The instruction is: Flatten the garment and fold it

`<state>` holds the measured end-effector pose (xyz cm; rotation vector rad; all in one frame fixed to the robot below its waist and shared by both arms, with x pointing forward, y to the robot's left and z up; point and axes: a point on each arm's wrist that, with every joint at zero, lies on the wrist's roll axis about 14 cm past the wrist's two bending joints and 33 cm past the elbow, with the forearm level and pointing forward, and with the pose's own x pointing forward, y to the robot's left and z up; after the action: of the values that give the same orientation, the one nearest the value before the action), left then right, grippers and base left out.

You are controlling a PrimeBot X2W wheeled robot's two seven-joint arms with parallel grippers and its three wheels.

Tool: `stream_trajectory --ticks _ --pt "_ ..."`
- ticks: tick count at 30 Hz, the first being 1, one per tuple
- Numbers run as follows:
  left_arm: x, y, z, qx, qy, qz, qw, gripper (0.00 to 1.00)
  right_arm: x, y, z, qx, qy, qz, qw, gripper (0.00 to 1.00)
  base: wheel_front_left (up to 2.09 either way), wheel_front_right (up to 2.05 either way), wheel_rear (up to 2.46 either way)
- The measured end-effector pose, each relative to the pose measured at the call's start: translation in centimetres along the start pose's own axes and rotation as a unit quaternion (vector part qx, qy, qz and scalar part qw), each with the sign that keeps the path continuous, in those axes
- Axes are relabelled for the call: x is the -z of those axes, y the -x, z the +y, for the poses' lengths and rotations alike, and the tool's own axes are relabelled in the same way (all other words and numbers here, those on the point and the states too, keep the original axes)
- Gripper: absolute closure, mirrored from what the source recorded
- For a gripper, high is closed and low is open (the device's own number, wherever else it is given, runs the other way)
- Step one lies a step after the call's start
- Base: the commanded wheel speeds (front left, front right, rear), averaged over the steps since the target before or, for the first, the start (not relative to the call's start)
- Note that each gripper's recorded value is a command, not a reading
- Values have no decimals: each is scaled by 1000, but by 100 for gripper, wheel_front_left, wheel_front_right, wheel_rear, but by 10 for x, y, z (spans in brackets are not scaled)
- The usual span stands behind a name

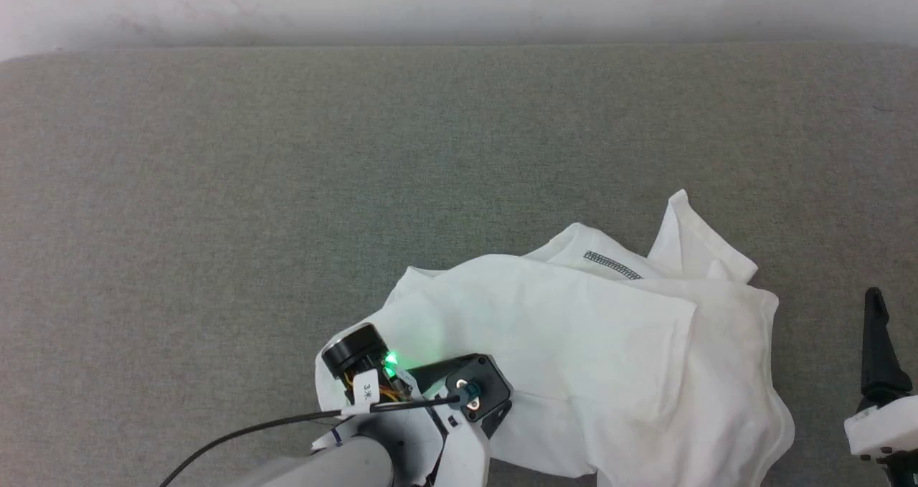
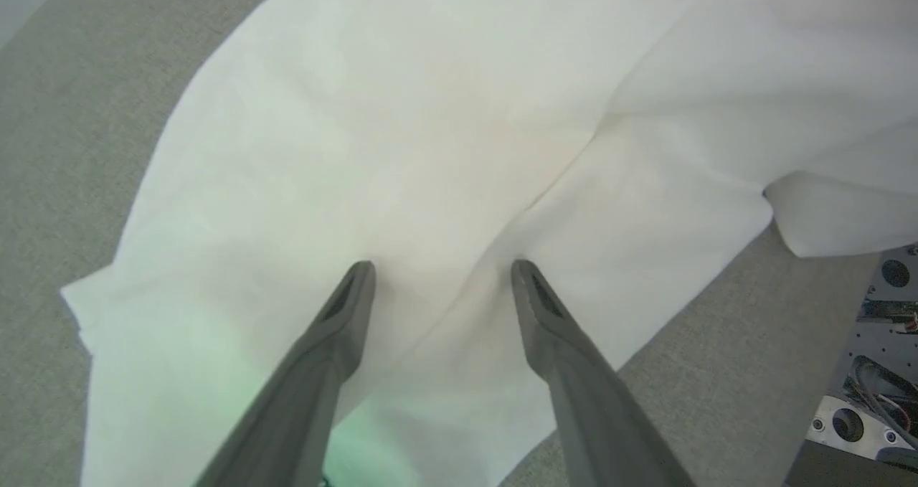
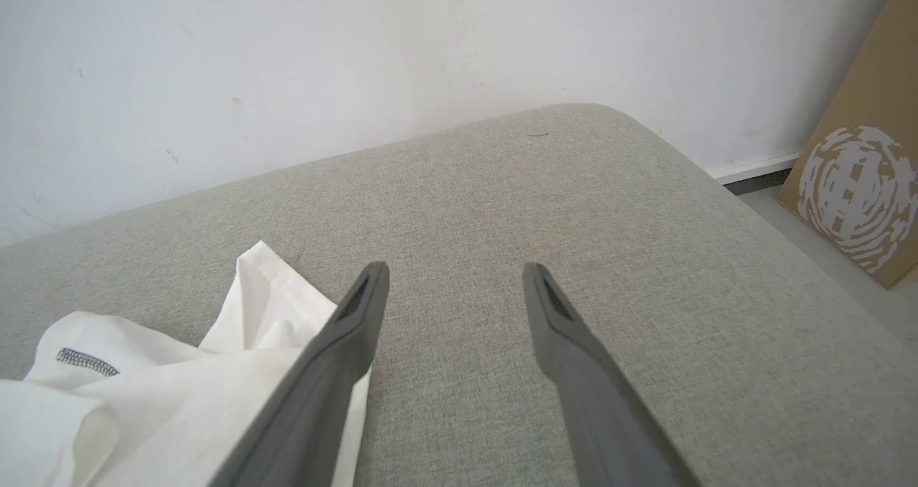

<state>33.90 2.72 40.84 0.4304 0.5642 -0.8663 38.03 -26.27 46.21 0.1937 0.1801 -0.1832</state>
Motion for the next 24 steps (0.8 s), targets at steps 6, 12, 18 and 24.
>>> stream_trajectory --ticks 6,12,18,24 --pt "0 -6 4 -11 0 -7 1000 0 1 1 -3 4 1 1 1000 0 0 0 0" --pt "-6 -10 7 -19 7 -27 999 100 -2 0 -3 5 -1 -3 1000 0 0 0 0" --pt "-23 -11 12 -29 33 -67 997 100 -3 0 -4 6 -1 -4 1000 0 0 0 0" --pt "-70 1 30 -57 105 -163 979 100 -6 2 -4 6 -3 -9 1000 0 0 0 0"
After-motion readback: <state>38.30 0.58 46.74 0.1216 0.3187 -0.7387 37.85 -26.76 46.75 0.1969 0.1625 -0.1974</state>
